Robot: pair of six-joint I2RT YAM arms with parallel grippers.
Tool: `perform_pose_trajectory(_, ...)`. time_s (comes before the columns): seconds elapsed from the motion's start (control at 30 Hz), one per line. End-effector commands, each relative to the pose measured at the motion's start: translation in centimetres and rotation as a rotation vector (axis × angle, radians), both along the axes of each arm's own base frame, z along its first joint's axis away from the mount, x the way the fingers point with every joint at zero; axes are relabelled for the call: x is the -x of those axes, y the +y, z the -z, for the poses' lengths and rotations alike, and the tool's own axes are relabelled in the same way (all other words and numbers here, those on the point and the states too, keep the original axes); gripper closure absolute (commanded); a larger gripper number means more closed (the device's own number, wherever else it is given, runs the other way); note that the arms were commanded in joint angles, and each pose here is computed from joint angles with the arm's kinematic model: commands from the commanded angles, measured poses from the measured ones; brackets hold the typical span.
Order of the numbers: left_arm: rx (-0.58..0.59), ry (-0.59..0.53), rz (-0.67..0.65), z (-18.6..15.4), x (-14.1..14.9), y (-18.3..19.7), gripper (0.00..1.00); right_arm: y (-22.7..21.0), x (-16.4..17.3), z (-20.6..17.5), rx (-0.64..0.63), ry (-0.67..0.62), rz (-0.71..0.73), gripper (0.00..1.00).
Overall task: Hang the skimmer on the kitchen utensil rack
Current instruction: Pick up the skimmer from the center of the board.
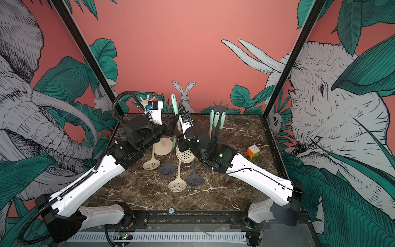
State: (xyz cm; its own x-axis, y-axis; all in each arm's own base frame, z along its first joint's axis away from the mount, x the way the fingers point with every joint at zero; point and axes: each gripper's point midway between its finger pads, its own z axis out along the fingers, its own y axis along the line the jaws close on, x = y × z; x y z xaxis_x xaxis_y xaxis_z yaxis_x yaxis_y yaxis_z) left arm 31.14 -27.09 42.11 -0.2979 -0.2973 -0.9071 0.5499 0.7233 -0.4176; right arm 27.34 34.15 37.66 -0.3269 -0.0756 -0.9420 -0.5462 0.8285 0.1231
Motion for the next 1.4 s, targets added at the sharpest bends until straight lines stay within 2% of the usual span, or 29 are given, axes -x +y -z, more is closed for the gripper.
perform_pose_trajectory(0.0, 0.047, -0.012, -0.026, -1.2, 0.8, 1.2, 1.0, 0.9, -0.2, -0.7, -0.034, 0.006, -0.002, 0.52)
perform_pose_trajectory(0.23, 0.05, -0.008, -0.048, -0.9, 0.9, 1.8, 1.0, 1.2, -1.4, 0.6, -0.003, 0.013, 0.054, 0.61)
perform_pose_trajectory(0.47, 0.061, -0.011, -0.05, -1.0, 1.2, 2.0, 1.0, 1.3, -2.0, 1.4, 0.027, 0.014, 0.067, 0.63)
perform_pose_trajectory(0.6, 0.068, -0.008, -0.051, -1.1, 1.2, 2.1, 1.0, 1.9, -2.2, 1.8, 0.028, 0.028, 0.036, 0.75)
perform_pose_trajectory(0.73, 0.066, -0.004, -0.057, -0.9, 1.1, 2.1, 1.0, 2.1, -2.4, 2.3, 0.01, 0.054, 0.016, 0.8)
perform_pose_trajectory(0.87, 0.066, -0.002, -0.062, -0.7, 1.0, 2.2, 1.0, 1.7, -2.6, 2.5, 0.003, 0.063, 0.015, 1.0)
perform_pose_trajectory(1.0, 0.058, -0.017, -0.071, -1.0, 1.3, 2.6, 1.0, 0.8, -2.4, 1.7, -0.002, 0.04, 0.001, 1.0)
perform_pose_trajectory(1.03, 0.057, -0.025, -0.074, -1.2, 1.3, 2.8, 0.96, 0.4, -2.4, 1.4, 0.0, 0.032, 0.003, 1.0)
perform_pose_trajectory(1.23, 0.066, -0.079, -0.115, -2.3, 2.0, 4.4, 0.48, -2.1, -1.8, -0.3, 0.017, -0.024, 0.016, 1.0)
perform_pose_trajectory(1.3, 0.079, -0.105, -0.128, -2.9, 2.3, 4.9, 0.39, -3.1, -1.5, -0.9, 0.025, -0.04, 0.03, 1.0)
perform_pose_trajectory(1.37, 0.087, -0.13, -0.135, -3.4, 2.7, 5.4, 0.36, -4.3, -1.2, -1.6, 0.024, -0.057, 0.041, 1.0)
